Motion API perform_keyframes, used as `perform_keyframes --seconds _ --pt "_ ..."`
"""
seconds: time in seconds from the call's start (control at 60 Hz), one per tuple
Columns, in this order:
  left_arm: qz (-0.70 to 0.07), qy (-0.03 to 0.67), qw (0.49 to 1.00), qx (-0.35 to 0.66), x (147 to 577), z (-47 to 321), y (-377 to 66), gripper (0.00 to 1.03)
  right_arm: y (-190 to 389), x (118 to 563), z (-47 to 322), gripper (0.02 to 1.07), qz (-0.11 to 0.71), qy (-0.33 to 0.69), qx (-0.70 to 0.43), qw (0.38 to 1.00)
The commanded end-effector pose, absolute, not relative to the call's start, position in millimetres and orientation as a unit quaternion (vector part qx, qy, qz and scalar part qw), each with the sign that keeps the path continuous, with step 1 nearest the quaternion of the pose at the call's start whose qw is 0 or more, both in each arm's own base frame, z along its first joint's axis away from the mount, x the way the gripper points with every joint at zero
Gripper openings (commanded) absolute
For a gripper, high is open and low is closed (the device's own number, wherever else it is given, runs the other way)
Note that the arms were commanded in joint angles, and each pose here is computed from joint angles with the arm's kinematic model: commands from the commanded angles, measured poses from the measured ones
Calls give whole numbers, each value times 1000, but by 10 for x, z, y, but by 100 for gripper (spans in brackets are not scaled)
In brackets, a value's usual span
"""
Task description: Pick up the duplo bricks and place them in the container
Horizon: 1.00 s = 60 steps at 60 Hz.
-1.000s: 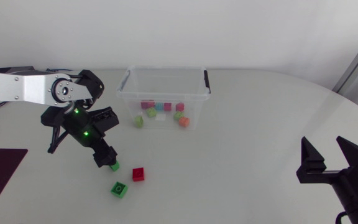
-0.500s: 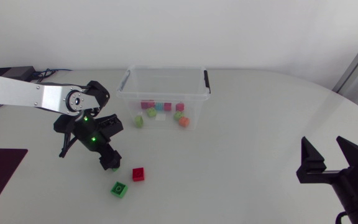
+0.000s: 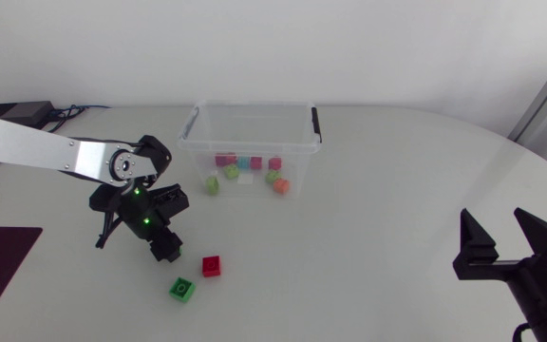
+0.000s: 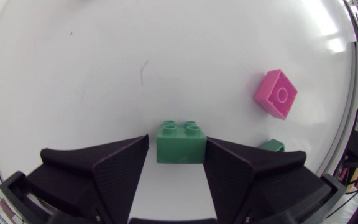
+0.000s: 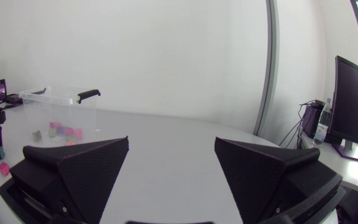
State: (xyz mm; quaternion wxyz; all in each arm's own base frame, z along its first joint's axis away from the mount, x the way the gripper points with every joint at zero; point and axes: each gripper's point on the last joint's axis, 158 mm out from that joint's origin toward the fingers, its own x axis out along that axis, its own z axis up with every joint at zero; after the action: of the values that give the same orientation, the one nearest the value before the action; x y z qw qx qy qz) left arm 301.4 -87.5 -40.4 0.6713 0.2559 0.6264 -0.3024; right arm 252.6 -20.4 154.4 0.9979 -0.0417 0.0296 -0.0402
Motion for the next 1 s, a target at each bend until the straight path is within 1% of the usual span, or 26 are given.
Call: perform_keyframes --seconds 0.0,0.083,0.183,0.4,0.417,0.483,0.583,0.617,0.633,0.65,0.667,0.683,0.7,0.783,0.883,0.983 --pt "-301 645 658 247 2865 -500 -866 42 -186 2534 1479 102 -36 31 -30 998" --pt "-302 642 659 248 2867 -500 -876 41 -186 2535 1483 102 -36 30 -30 998" --pt "-310 614 681 252 2923 -367 -943 41 -186 2535 1483 102 -36 30 -30 998" --pt "-320 587 698 258 2947 -172 -1033 41 -186 2535 1483 102 -36 30 -30 998" --pt "-319 579 704 259 2967 -63 -1039 41 -186 2535 1483 102 -36 30 -30 998" --pt "-317 563 717 261 3018 109 -1053 41 -186 2535 1483 102 -36 30 -30 998" --pt "-321 509 756 257 3140 666 -1160 41 -186 2535 1483 102 -36 30 -30 998" --pt "-324 500 762 253 3157 763 -1189 41 -186 2535 1483 102 -36 30 -30 998" --pt "-330 485 771 246 3182 942 -1243 41 -186 2535 1483 102 -36 30 -30 998" --pt "-330 483 773 246 3186 965 -1247 41 -186 2535 1483 102 -36 30 -30 998" --pt "-335 465 785 235 3223 1156 -1314 41 -186 2535 1483 102 -36 30 -30 998" --pt "-336 462 787 233 3231 1188 -1325 41 -186 2535 1483 102 -36 30 -30 998" --pt "-341 446 797 223 3271 1334 -1383 41 -186 2535 1483 102 -36 30 -30 998" --pt "-340 423 813 211 3366 1558 -1449 41 -186 2535 1483 102 -36 30 -30 998" --pt "-349 372 841 181 3552 1819 -1606 42 -186 2535 1483 102 -36 30 -30 998" --pt "-349 337 860 158 3721 1938 -1708 43 -186 2535 1483 102 -36 30 -30 998"
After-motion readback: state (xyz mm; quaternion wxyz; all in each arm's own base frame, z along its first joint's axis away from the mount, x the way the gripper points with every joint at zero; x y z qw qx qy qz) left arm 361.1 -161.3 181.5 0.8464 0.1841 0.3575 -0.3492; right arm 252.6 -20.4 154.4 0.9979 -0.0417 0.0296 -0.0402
